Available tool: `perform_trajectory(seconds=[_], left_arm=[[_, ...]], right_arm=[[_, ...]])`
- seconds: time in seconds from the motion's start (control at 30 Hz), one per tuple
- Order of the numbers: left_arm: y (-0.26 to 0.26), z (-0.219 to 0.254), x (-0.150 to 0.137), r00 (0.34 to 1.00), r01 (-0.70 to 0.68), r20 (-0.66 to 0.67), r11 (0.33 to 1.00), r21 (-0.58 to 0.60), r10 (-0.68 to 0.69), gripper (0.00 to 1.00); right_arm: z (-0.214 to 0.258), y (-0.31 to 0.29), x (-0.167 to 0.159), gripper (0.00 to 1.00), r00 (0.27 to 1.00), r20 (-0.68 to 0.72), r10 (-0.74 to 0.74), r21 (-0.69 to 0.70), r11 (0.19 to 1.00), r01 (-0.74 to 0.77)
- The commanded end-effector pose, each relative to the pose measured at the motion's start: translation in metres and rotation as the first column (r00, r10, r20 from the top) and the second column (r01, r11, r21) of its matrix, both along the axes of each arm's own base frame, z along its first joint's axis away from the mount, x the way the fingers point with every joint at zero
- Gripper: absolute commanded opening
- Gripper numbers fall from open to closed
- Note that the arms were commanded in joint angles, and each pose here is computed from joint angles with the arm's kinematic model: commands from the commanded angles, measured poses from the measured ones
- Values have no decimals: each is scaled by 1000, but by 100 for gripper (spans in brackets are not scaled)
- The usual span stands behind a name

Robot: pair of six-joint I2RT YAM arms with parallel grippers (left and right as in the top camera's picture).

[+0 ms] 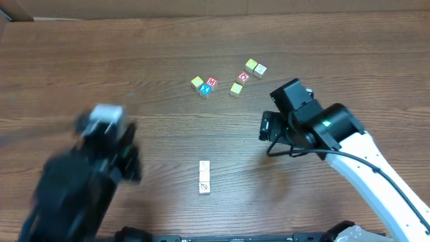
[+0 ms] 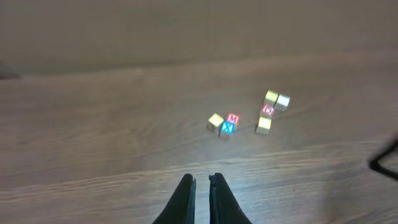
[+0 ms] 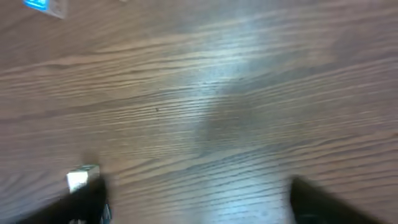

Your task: Flip 3 blocks

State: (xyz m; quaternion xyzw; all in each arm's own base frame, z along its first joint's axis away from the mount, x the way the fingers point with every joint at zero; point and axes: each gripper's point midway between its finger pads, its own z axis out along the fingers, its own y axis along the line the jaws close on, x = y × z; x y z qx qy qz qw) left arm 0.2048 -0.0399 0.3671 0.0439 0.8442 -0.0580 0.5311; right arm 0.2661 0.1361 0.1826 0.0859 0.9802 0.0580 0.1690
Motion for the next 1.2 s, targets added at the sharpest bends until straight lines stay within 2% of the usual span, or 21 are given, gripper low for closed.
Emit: perform_trajectory(seconds=[0.0, 0.17, 0.23, 0.47, 0.5, 0.53, 0.57, 0.6, 0.63, 0.87, 1.17], left_arm=[[17, 9, -38, 997, -41, 63, 999, -28, 43, 4], [32, -9, -90, 997, -50, 57, 998, -50, 52, 4], [37, -18, -105, 998, -51, 43, 998, -42, 52, 4], [43, -44, -127, 998, -56, -42, 998, -14, 55, 4], [44, -47, -128, 997, -56, -54, 998, -10, 56, 9], [44, -50, -129, 996, -60, -66, 998, -13, 59, 15], [44, -51, -130, 996, -61, -72, 998, -14, 60, 36], [44, -52, -130, 995, -61, -74, 998, -13, 60, 97], [44, -52, -130, 995, -61, -76, 998, -13, 60, 100], [44, -58, -134, 993, -58, -102, 998, -4, 58, 100], [46, -66, -139, 989, -58, -138, 998, 8, 58, 100]], right_arm=[[44, -8, 4, 100, 993, 118, 0, 8, 1000, -1], [84, -25, -11, 100, 983, 183, -17, 2, 1000, 17], [100, -30, -19, 100, 977, 212, 18, -8, 1000, -17], [134, -53, -57, 100, 959, 284, 15, 26, 999, -23], [136, -56, -63, 100, 958, 288, 15, 31, 999, -25], [138, -59, -71, 100, 956, 293, 15, 40, 999, -28], [140, -62, -78, 100, 955, 296, 14, 49, 998, -29], [142, -66, -86, 100, 954, 298, 9, 59, 998, -28], [143, -68, -91, 100, 954, 300, 8, 66, 997, -29], [146, -84, -130, 100, 951, 307, -28, 132, 991, -13], [143, -87, -136, 100, 956, 293, -26, 129, 992, -13]])
